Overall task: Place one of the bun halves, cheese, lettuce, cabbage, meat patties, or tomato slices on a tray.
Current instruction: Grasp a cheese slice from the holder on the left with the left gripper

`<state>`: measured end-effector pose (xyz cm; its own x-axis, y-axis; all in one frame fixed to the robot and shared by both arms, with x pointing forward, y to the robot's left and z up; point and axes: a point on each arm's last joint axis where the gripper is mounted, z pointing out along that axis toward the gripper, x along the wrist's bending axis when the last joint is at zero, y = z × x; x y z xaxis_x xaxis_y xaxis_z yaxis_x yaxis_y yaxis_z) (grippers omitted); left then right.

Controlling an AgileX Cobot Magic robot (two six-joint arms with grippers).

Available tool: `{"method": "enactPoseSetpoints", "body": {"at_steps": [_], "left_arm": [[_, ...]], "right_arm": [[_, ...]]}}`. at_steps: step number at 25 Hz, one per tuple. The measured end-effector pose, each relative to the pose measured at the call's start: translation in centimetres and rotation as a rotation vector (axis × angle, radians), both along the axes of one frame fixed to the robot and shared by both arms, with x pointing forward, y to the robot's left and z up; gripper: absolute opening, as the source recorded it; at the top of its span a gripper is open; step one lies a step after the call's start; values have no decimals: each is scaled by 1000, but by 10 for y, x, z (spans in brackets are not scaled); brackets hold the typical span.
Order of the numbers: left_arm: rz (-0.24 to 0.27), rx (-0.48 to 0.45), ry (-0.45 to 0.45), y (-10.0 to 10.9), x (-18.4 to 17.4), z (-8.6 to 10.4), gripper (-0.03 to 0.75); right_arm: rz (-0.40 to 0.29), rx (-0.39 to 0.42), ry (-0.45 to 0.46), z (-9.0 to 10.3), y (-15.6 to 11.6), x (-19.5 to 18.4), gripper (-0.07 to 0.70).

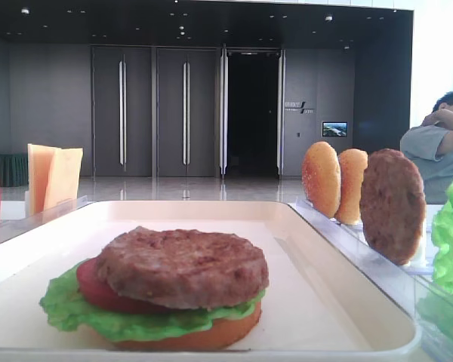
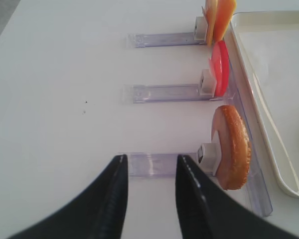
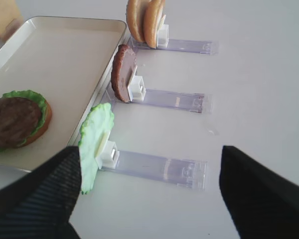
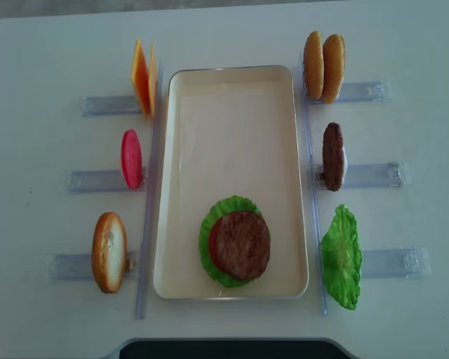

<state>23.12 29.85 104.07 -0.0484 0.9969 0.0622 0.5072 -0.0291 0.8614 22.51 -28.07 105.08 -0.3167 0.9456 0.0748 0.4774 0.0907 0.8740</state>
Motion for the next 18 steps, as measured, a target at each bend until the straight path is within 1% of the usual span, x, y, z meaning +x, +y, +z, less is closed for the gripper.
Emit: {"method": "enactPoseSetpoints", "body": {"at_steps": [10, 16, 18], "left_arm": [[0, 0, 0, 0, 0, 0, 121], [0, 0, 0, 0, 0, 0, 26], [0, 0, 0, 0, 0, 0, 10]], "right_arm": [[0, 0, -1, 0, 0, 0, 542], [0, 0, -1, 0, 0, 0, 542], [0, 0, -1, 0, 0, 0, 542]]}}
